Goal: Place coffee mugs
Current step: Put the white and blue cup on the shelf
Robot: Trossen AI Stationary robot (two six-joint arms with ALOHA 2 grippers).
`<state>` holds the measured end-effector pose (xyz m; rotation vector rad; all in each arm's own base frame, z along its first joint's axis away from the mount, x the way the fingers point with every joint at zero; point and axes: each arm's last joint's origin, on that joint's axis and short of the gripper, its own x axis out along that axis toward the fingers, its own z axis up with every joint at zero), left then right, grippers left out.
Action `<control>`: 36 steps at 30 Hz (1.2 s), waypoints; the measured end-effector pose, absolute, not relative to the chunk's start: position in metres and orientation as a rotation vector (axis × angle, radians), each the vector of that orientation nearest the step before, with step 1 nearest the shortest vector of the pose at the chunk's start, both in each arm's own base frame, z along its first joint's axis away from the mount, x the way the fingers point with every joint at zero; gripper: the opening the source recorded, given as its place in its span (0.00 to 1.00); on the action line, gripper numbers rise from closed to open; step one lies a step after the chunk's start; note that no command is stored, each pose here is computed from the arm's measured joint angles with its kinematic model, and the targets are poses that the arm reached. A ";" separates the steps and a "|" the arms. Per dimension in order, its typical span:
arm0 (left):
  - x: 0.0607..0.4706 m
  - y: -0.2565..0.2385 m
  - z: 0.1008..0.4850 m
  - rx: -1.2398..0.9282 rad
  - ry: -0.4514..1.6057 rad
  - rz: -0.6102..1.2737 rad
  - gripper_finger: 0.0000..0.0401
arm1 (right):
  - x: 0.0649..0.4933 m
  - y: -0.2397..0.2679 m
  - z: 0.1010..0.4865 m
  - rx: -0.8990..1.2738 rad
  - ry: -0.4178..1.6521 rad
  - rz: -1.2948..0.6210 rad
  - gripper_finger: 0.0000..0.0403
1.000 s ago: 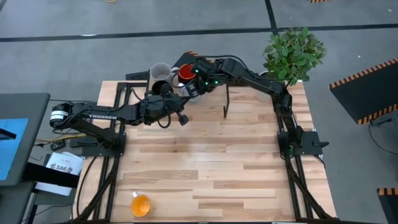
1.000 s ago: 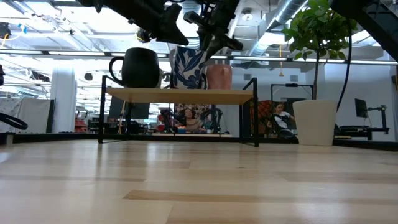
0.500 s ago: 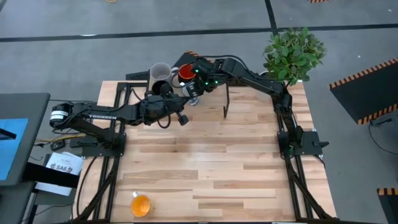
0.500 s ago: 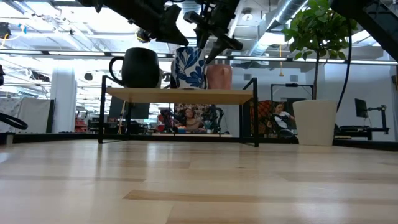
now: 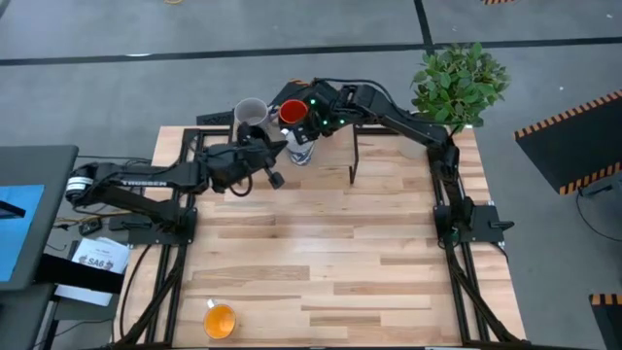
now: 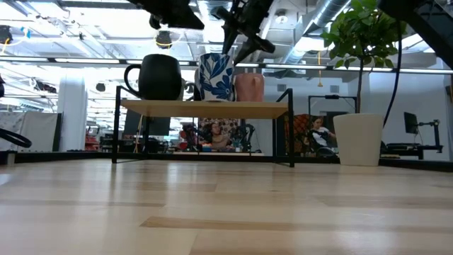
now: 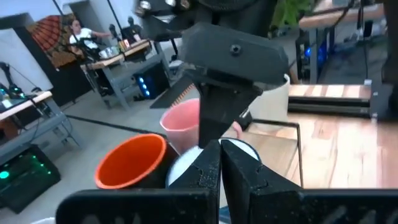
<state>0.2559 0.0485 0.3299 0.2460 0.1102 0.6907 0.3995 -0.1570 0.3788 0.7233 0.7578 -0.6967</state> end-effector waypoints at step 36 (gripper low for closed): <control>0.147 -0.011 0.335 -0.284 -0.315 0.191 0.00 | 0.372 -0.038 0.284 0.392 0.596 -0.594 0.04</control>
